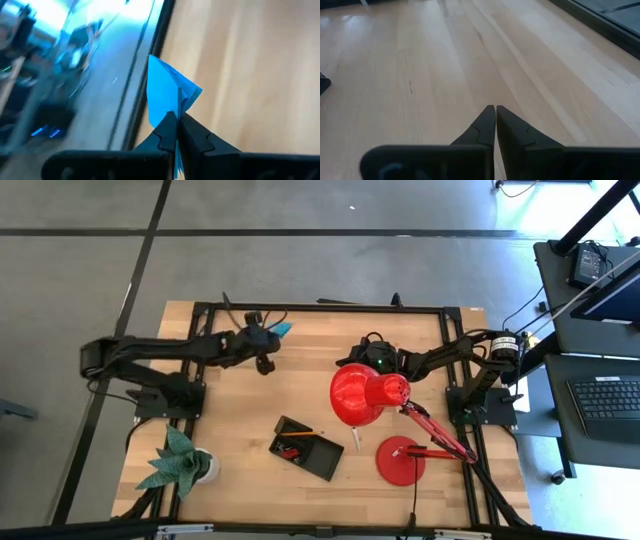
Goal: Pick and place office supplies into organizer
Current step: Put the blue sticky note into the desk organizer
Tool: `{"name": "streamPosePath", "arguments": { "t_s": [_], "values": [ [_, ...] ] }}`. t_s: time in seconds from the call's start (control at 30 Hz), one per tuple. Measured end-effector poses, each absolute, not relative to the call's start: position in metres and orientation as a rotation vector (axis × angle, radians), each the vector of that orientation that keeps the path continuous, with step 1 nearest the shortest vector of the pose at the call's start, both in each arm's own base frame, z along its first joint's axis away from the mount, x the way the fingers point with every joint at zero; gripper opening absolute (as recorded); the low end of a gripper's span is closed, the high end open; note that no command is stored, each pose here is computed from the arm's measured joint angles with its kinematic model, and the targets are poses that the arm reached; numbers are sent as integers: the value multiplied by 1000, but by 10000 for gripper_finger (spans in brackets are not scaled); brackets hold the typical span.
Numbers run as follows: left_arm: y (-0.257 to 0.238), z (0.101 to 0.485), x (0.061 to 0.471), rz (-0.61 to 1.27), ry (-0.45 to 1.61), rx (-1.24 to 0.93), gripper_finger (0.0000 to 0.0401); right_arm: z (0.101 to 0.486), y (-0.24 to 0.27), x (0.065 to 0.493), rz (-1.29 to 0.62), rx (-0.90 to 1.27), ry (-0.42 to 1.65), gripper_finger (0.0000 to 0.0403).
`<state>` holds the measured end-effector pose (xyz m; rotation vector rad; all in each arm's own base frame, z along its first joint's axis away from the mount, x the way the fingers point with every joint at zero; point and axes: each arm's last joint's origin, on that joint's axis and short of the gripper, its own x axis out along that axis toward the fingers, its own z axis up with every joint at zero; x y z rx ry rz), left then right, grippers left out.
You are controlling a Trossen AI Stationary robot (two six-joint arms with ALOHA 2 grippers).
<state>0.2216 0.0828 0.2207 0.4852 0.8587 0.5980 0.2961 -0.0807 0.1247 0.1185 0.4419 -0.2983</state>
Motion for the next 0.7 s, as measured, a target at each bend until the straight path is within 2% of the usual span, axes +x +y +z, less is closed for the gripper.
{"name": "streamPosePath", "arguments": {
  "t_s": [0.13, 0.37, 0.5, 0.7],
  "values": [
    [60, 243, 216, 445, 661, 363, 3, 125, -81, 296, -298, 119, 442, 20],
    [18, 269, 213, 53, 392, 142, 3, 125, -81, 296, -299, 120, 443, 20],
    [-8, 278, 218, -134, 281, 85, 3, 124, -81, 296, -299, 122, 445, 20],
    [-50, 281, 226, -288, 179, 63, 3, 123, -81, 295, -301, 133, 457, 20]
  ]
}}
